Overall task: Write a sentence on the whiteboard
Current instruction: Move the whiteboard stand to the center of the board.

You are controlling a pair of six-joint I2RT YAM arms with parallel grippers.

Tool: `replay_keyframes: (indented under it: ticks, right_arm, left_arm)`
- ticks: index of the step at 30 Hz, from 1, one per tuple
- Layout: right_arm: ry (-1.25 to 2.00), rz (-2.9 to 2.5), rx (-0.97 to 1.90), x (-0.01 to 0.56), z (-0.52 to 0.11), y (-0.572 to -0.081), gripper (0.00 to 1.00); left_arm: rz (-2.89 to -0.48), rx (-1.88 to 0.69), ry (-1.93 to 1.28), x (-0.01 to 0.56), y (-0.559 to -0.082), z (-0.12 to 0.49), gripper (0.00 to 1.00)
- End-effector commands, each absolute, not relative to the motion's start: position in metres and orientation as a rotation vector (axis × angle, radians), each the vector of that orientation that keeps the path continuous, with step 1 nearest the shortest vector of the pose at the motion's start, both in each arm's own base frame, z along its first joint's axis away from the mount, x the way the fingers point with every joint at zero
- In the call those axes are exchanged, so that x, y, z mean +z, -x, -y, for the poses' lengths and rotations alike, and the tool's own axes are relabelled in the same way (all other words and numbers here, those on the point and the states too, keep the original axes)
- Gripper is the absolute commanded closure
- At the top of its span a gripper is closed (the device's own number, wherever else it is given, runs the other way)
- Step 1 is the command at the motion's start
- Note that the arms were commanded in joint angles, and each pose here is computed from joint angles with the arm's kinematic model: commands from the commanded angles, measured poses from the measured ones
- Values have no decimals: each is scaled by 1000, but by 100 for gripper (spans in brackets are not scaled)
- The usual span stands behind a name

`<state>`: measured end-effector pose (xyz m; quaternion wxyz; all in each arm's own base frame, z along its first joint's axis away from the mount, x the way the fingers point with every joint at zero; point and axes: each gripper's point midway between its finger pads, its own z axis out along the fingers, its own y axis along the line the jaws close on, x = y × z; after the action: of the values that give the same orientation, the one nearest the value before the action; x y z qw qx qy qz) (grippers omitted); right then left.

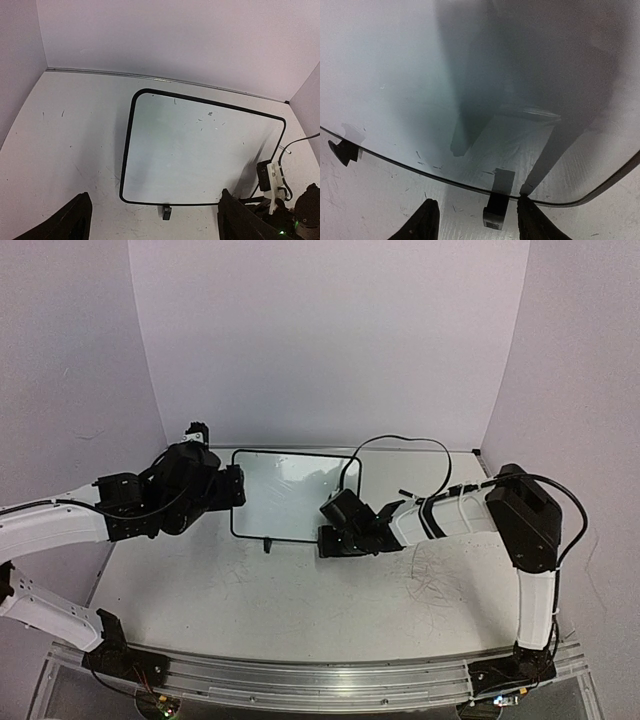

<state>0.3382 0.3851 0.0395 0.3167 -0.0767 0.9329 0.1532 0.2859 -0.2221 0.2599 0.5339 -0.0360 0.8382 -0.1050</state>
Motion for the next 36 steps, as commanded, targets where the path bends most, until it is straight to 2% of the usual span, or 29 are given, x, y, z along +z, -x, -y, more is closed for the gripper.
replay_keyframes:
  ticks: [1,5,14,19,27,29,33,36]
  right_arm:
    - [156,-2434,383,42,-391,-347,56]
    - [148,-2417,314,42,-382,-348,64]
    - [214,-2370,174,53,-357,-348,99]
    - [296,-2349,124,55,-326,-344,100]
    - [399,-2335,179,53,-274,-329,100]
    - [421,-2326,182,52,-272,-327,94]
    - [423,-2303,214,65,-271,-326,69]
    - [355,-2284,232,88,-264,-324,55]
  left_arm:
    - [-1947,-178,58,277,-289,214,12]
    - [-1921,-151,75,283,-288,205,11]
    - [-1896,-144,132,286,-286,193,8]
    - [-1913,-302,221,279,-286,190,2]
    - [-1998,-596,216,254,-297,208,2]
    - [-2033,-702,148,241,-295,229,3]
    - [-2104,-799,95,216,-296,255,6]
    - [-2163,-799,104,196,-301,263,8]
